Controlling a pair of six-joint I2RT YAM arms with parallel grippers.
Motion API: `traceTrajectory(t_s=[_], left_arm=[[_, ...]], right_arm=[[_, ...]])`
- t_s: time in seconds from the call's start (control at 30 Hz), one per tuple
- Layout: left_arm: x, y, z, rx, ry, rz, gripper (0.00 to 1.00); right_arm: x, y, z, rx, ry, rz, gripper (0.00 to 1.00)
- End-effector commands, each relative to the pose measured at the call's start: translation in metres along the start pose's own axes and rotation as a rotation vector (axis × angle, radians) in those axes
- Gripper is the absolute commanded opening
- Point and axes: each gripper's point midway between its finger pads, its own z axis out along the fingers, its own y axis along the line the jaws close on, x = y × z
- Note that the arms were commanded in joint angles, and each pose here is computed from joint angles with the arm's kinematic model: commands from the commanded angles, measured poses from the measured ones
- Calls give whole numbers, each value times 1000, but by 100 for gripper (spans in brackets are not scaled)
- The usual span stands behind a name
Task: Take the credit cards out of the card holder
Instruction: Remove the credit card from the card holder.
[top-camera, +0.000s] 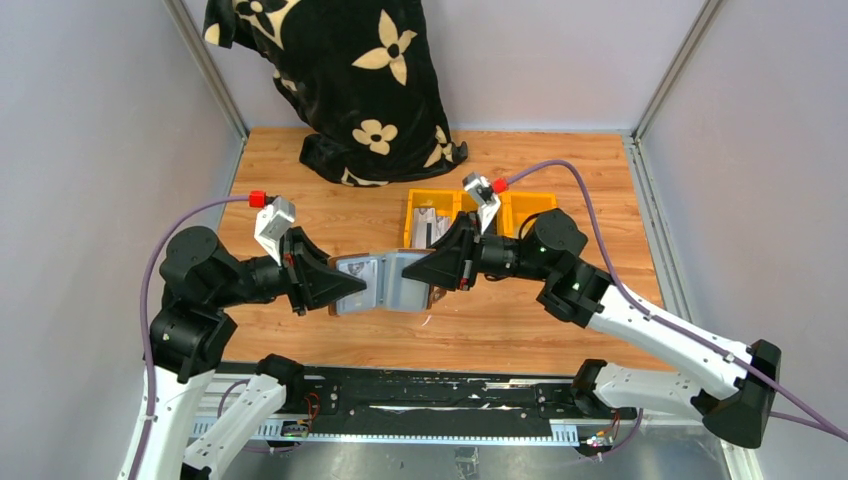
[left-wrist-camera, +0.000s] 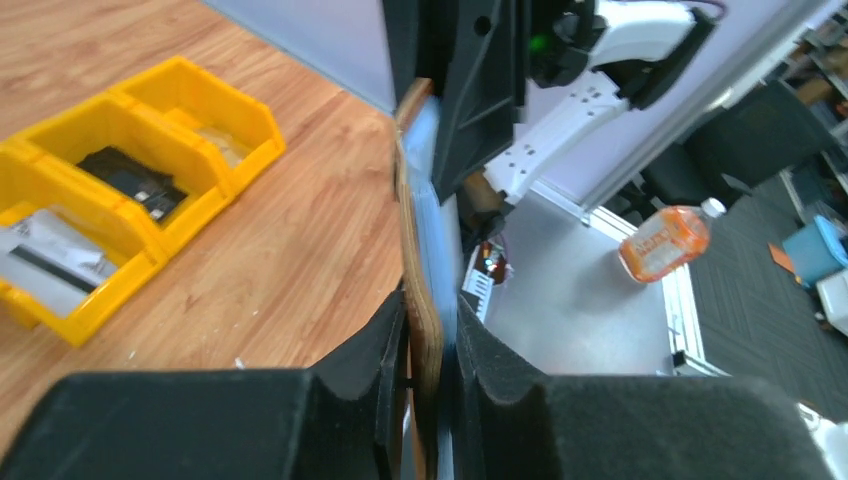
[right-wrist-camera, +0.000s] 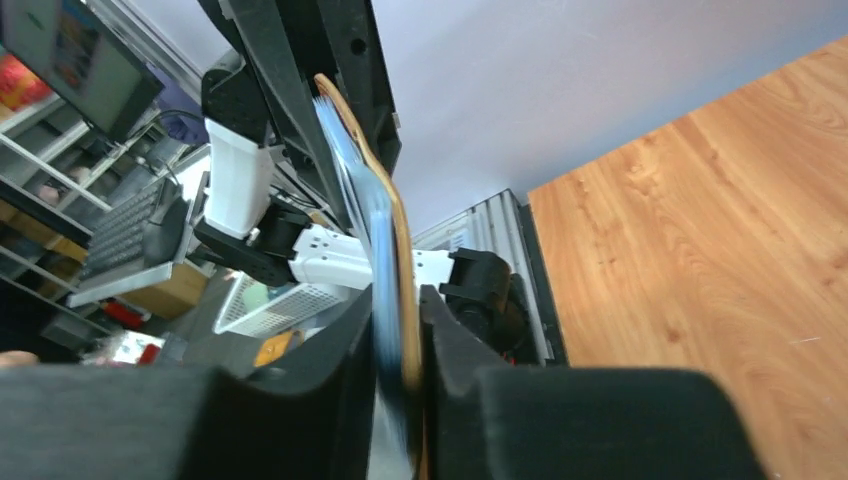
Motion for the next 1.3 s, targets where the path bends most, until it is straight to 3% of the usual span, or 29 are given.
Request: traceTrajectory(t_s=[0.0,0.1,0.17,0.27,0.37,0.67,0.9,0.97,1.03,1.13,1.27], left_arm=[[-7,32,8,-113,-45,-13,28],[-5,48,13,-151,-1,-10,43],[-4,60,13,-194,39,9,50],[-4,85,11,-295,131,69,74],[8,101,10,-310,211,126,77],[14,93,22,-162,197,204,64],[-2,87,25,-139,146,251,31],[-4,79,28,-102,140,226,25],[-5,70,32,-44,137,170,30],[-8,52,35,55,129,82,46],[-17,58,39,5,87,12,60]], right_arm=[[-6,3,10,-18,44,20,10],[-10,-17,9,55,45,10,1],[-17,-29,6,85,32,20,0],[-33,-51,-5,128,5,39,0],[-43,-57,-9,117,-10,48,0],[-45,-41,-4,-2,46,5,0],[-42,-36,-4,-61,82,-40,0],[-41,-36,-4,-74,89,-50,0],[-40,-37,-5,-89,94,-56,0],[-43,-43,-7,-81,90,-51,0],[-50,-44,-7,-81,67,-64,0]])
